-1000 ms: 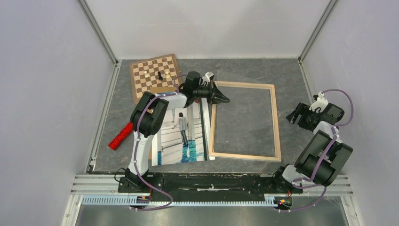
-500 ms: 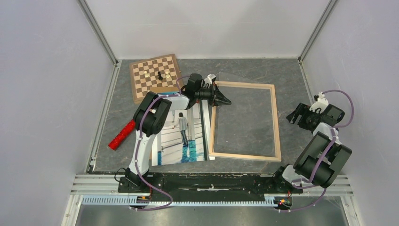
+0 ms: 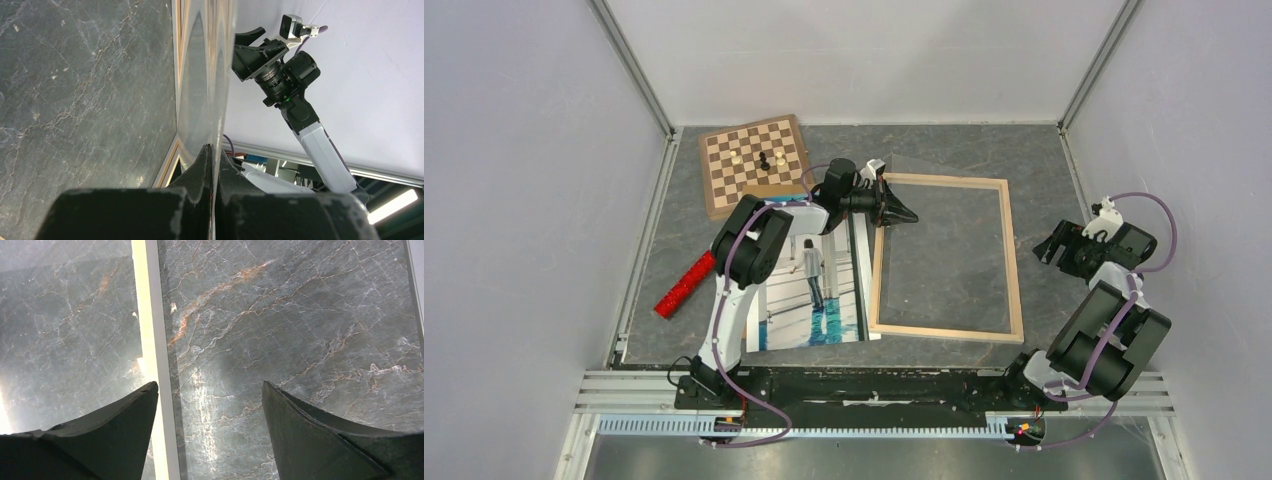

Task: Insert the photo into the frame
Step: Move the photo frame to the center of the board.

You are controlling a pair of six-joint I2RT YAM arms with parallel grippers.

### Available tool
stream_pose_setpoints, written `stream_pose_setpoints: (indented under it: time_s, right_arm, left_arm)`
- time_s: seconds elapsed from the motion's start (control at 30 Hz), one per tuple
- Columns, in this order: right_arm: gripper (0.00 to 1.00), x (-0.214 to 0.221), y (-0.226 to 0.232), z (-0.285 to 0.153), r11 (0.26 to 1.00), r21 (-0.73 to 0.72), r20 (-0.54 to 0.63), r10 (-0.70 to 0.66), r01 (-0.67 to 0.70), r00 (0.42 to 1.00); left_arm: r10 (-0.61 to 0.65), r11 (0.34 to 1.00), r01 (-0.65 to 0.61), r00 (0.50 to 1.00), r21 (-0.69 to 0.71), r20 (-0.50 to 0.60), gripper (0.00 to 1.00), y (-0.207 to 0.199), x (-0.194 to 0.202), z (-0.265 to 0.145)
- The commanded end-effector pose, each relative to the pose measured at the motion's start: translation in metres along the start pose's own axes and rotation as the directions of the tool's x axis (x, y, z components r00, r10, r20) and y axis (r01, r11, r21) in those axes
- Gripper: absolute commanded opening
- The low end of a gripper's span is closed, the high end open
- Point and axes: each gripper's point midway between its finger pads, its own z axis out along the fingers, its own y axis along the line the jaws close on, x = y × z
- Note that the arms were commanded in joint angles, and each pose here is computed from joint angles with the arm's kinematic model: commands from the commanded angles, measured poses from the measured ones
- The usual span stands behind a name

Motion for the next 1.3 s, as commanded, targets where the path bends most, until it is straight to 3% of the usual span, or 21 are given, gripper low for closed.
stream_pose_setpoints:
  time_s: [0.0,0.57,1.27]
  right_arm:
    - [0.78,-0.012,0.001,-0.004,1.000,0.000,0.052,-0.022,0.022,0.998]
    - [0.78,-0.012,-0.001,-0.006,1.000,0.007,0.059,-0.018,0.018,0.998]
    - [0.78,-0.010,-0.002,-0.007,1.000,0.012,0.057,-0.018,0.018,0.998]
  left_arm:
    - [0.031,0.997,-0.031,0.999,0.065,-0.006,0.02,-0.025,0.001,0.001]
    - [-0.031,0.996,0.031,1.000,0.083,0.002,0.02,-0.025,0.000,0.002]
    - [0.021,0.999,-0.021,1.000,0.043,-0.008,0.02,-0.009,0.007,-0.002]
